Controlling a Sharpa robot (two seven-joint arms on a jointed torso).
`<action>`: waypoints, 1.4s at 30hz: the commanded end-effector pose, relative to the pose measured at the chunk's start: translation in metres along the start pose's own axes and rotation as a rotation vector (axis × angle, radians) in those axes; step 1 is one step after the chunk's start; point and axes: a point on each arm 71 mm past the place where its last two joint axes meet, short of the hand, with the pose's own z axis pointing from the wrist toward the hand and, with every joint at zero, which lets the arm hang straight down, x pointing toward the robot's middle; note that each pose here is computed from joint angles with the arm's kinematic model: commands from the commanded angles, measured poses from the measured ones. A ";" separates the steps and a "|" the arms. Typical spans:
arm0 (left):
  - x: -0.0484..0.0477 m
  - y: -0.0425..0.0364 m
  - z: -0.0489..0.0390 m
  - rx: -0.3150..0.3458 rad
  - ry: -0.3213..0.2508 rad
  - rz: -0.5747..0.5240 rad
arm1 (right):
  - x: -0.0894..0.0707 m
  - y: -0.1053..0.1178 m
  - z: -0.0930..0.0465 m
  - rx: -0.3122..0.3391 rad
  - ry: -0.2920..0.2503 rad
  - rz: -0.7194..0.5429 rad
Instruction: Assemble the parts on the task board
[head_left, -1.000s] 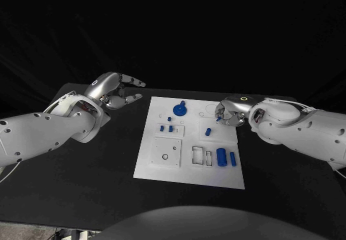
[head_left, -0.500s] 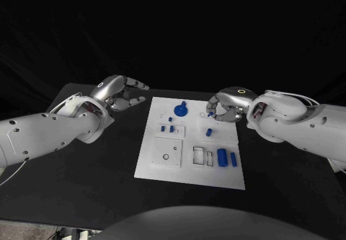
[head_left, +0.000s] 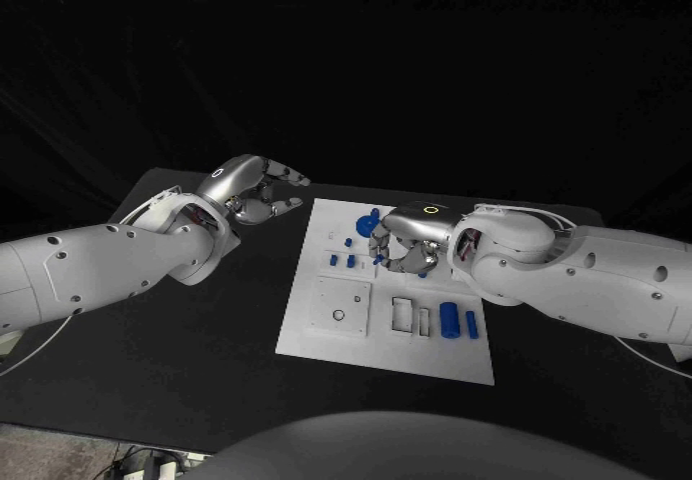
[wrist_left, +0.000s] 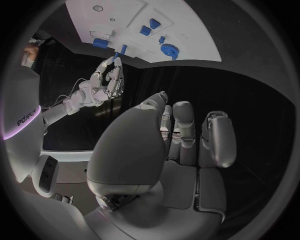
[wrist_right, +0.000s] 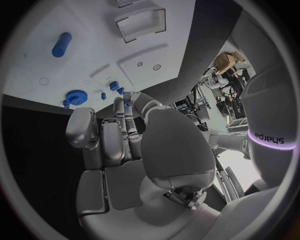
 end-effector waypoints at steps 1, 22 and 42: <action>0.0039 -0.0039 0.0020 0.015 0.022 -0.015 | 0.010 0.003 0.004 -0.004 0.051 -0.045; 0.0273 -0.0170 0.0108 0.047 0.051 -0.078 | 0.039 0.004 0.014 0.049 0.100 -0.136; 0.0261 -0.0196 0.0078 0.050 0.054 -0.088 | 0.049 0.017 0.009 0.023 0.123 -0.106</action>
